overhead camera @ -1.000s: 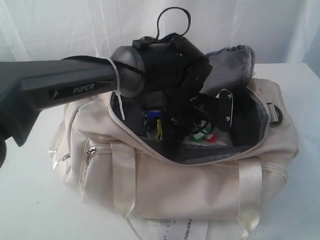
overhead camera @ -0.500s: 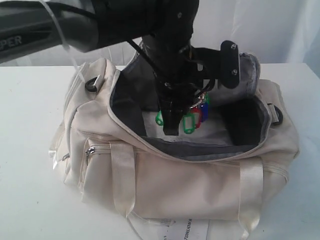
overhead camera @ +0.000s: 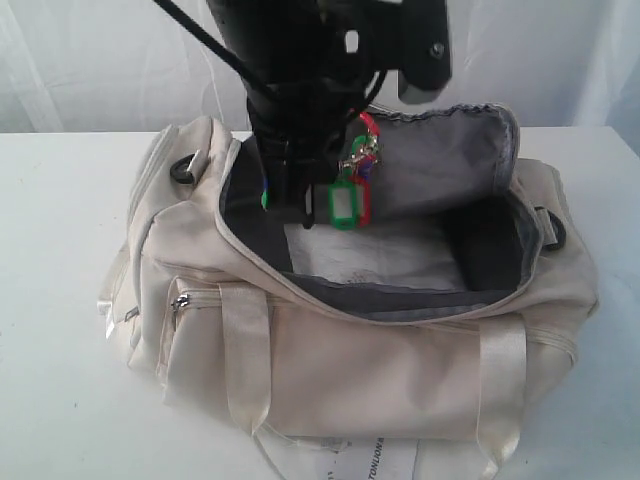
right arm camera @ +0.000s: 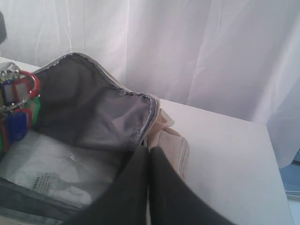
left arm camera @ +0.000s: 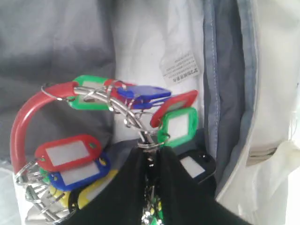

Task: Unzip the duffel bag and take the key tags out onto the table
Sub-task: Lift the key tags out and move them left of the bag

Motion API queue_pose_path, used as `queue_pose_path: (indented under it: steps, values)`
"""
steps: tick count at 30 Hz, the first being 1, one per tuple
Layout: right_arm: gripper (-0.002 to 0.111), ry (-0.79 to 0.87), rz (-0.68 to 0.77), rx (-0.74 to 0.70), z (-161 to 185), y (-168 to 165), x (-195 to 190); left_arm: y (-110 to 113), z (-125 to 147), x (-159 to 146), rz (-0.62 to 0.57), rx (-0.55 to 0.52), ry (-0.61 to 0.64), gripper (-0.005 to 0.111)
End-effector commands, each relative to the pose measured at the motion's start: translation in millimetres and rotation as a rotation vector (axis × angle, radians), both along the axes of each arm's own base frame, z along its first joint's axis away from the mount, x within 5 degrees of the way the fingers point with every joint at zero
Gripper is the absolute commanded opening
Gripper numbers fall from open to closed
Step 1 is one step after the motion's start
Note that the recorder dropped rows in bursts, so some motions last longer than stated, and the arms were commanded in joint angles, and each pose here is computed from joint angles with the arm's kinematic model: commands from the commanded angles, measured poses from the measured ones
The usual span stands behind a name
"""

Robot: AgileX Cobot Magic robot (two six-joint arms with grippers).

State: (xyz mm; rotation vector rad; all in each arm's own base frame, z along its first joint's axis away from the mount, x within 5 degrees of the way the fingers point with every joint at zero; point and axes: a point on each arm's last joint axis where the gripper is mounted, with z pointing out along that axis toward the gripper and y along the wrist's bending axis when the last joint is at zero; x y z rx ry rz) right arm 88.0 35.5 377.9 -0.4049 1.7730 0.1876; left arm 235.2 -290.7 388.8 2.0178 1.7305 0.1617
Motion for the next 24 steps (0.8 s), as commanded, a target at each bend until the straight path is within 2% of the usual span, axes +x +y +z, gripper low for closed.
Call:
queue_pose_path:
  steps: [1,4,7,13,18,24]
  values:
    - [0.0,-0.009,0.006,0.001,0,0,0,33,34,-16,0.078,-0.006,-0.033,0.0]
    - [0.0,-0.008,0.005,0.0,0,0,0,50,55,-26,0.117,-0.063,-0.071,0.0]
    - [0.0,-0.008,0.005,0.0,0,0,0,75,60,-31,0.185,-0.086,-0.069,0.0]
    - [0.0,-0.008,0.005,0.0,0,0,0,123,30,-39,0.33,-0.014,0.008,0.0]
    - [0.0,-0.008,0.005,0.0,0,0,0,150,8,-57,0.413,0.025,0.05,0.0]
    - [0.0,-0.009,0.006,0.001,0,0,0,174,-32,-79,0.514,0.088,0.134,0.0]
